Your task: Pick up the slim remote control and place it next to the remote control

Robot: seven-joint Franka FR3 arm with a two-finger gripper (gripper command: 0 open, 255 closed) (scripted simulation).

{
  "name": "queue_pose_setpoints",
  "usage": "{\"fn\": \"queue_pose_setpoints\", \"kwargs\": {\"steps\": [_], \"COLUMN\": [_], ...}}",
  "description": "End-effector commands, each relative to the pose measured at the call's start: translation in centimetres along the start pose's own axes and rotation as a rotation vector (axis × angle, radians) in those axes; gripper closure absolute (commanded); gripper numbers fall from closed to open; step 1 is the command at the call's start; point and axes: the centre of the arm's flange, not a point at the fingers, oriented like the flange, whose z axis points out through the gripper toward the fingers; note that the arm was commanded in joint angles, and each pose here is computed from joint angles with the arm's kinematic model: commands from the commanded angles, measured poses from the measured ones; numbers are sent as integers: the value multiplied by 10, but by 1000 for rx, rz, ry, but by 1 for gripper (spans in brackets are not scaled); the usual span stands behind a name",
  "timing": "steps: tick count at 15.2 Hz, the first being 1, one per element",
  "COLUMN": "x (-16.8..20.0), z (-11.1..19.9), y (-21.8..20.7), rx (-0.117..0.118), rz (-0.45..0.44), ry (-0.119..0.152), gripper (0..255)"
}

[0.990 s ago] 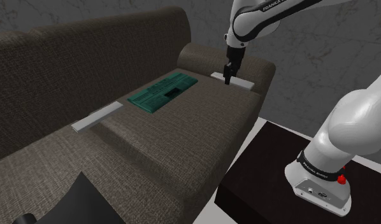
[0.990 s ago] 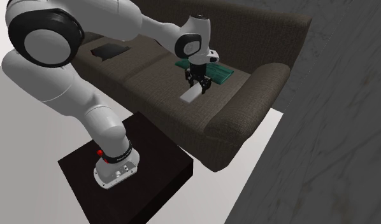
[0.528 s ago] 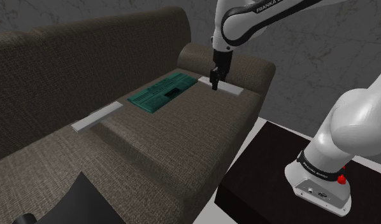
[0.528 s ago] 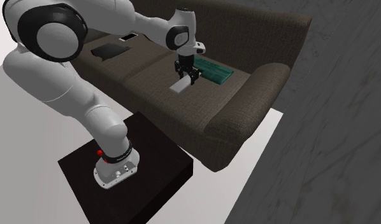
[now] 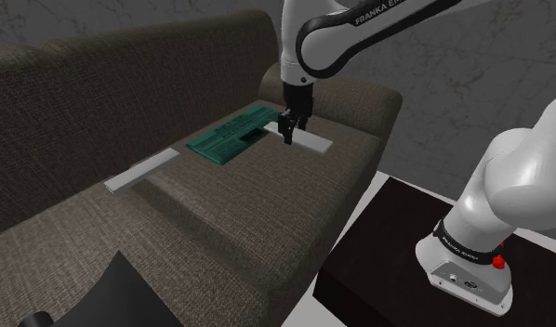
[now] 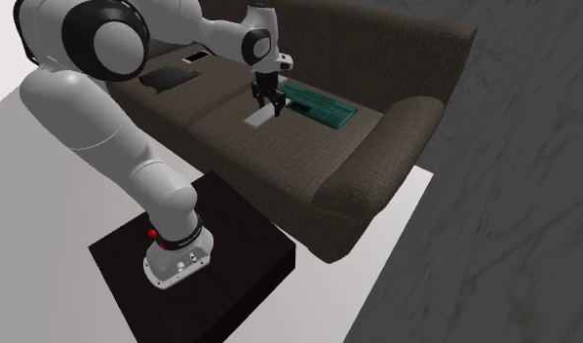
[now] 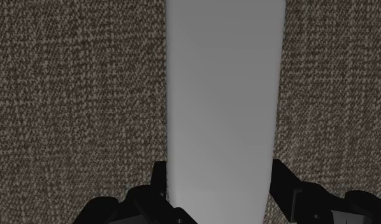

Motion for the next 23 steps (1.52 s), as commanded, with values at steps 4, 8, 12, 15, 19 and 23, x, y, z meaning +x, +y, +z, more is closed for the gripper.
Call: {"fn": "queue_pose_setpoints", "kwargs": {"steps": [4,8,12,15,19,23], "x": [16,29,42,51,64,77], "z": [-2,-2,-3,-3,-4,-4], "y": [-65,-116,-167,-206,-257,-308], "rx": [0,0,0,0,0,0], "rz": [1,1,1,1,1,1], "ry": [0,0,0,0,0,0], "gripper": [255,255,255,255,255,255]}}
